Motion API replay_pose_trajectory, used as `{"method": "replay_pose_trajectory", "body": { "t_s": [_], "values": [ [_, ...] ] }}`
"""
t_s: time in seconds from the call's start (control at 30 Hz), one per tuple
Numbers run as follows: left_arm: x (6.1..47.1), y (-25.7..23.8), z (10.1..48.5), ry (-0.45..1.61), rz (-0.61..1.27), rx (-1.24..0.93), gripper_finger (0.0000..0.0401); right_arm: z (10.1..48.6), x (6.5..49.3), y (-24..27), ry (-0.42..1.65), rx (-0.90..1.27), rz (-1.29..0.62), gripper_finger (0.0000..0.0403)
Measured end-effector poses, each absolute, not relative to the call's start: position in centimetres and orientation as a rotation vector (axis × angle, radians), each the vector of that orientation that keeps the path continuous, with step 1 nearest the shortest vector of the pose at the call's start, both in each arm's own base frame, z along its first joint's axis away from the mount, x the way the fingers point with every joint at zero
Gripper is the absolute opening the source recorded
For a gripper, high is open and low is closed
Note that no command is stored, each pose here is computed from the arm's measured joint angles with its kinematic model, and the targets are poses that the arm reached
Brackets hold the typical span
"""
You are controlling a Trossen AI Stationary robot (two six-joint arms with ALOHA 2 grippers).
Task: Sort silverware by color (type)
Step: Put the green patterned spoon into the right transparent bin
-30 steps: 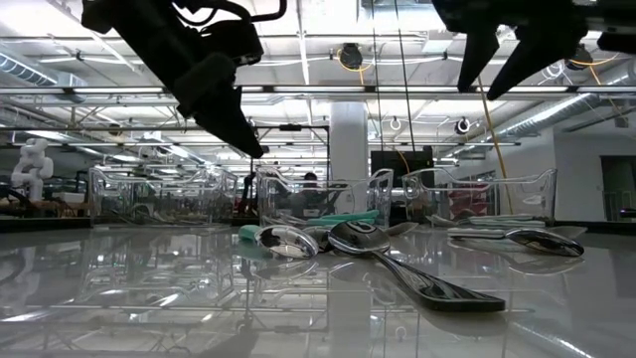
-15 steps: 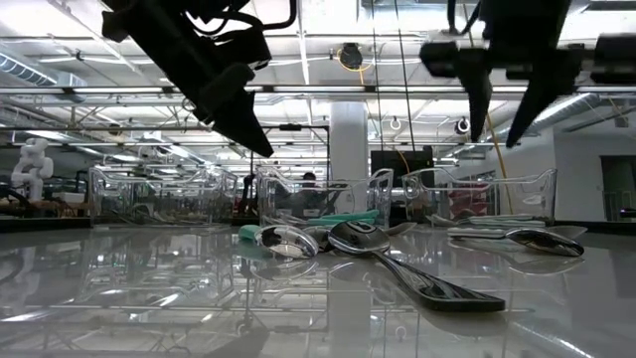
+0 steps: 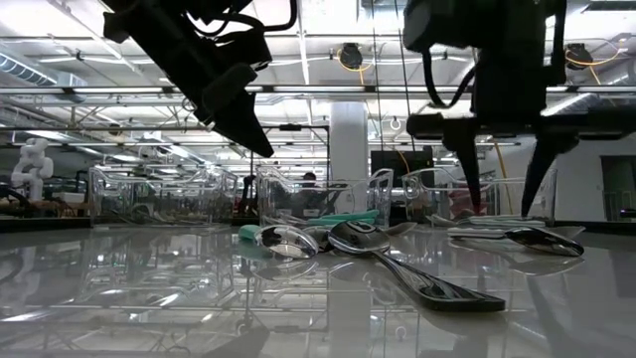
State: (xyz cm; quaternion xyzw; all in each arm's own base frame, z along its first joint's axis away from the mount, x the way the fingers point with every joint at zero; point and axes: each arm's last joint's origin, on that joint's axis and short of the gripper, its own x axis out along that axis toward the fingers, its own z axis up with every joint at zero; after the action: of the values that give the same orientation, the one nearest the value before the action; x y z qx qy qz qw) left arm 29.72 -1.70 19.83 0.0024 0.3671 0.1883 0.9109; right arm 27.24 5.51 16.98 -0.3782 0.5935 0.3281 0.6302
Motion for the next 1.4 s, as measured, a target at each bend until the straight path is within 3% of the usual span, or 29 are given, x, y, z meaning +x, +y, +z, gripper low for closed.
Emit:
{"method": "replay_pose_trajectory", "body": {
  "t_s": [0.33, 0.8, 1.2, 1.4],
  "values": [
    [29.7, -1.7, 19.8, 0.757, 0.388, 0.006, 0.0072, 16.0, 27.4, 5.0, 1.406, -1.074, 0.824, 0.0171],
    [29.7, -1.7, 19.8, 0.757, 0.388, 0.006, 0.0072, 13.7, 28.1, 4.0, 1.470, -1.011, 0.912, 0.0126],
    [29.7, -1.7, 19.8, 0.755, 0.390, 0.001, 0.0072, 13.3, 27.8, 3.9, 1.509, -1.001, 0.929, 0.0017],
    [29.9, -1.7, 20.0, 0.728, 0.388, -0.008, 0.0072, 13.6, 27.6, 3.9, 1.568, -0.953, 0.897, 0.0015]
  ]
}}
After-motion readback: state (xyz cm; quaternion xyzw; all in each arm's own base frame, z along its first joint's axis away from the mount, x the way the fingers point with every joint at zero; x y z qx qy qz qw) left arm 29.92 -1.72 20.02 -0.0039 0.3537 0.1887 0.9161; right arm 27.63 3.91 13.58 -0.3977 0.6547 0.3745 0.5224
